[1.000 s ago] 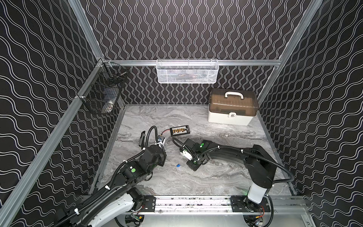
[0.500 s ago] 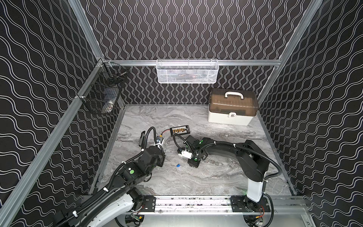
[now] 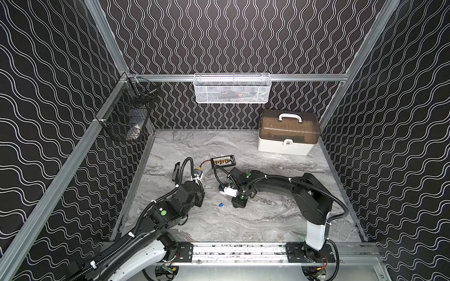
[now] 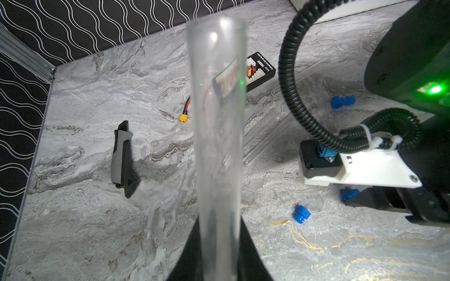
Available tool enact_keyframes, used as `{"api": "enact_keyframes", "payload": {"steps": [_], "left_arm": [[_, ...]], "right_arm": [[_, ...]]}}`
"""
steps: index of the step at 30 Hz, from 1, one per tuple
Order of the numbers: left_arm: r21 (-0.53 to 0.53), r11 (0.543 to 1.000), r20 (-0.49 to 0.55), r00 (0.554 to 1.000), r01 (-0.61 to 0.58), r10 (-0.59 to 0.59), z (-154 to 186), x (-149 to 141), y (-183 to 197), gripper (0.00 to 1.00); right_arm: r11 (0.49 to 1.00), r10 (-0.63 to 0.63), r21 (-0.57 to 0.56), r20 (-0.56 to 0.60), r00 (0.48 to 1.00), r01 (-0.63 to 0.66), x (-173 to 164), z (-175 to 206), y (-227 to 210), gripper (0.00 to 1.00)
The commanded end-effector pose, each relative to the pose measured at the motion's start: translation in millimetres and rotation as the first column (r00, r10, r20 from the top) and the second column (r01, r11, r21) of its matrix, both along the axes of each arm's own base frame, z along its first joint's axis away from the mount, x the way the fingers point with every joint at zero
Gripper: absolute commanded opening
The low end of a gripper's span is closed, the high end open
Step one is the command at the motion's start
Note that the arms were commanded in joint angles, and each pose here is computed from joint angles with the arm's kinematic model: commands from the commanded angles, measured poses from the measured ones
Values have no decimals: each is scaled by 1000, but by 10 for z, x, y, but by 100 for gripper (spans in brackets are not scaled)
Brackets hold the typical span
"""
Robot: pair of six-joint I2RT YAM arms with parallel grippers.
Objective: Insert stoppers into test tubes
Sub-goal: Adjust the stopper at the center of the board, then pick up the stopper from the center of the board.
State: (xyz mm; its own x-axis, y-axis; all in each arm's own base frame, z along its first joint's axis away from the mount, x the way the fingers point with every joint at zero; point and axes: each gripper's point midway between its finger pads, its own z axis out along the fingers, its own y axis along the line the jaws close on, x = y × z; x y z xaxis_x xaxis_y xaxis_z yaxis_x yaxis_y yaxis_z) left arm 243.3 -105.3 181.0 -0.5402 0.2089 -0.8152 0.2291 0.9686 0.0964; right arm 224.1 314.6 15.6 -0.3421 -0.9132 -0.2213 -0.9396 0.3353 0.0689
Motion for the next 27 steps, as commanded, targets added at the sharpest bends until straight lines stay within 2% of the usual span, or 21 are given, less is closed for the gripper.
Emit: {"api": "enact_keyframes", "payload": {"steps": [1,27], "left_arm": [[-11,1000,8,1000,-15,15,12,18,6,0],[-7,1000,8,1000,-16,16,6,26,5,0]], "right_arm": [[999,27,-34,1,1000,-27,-39,-11,-94,36],[996,86,-24,-7,996,-86,-143,-79,-115,30]]}}
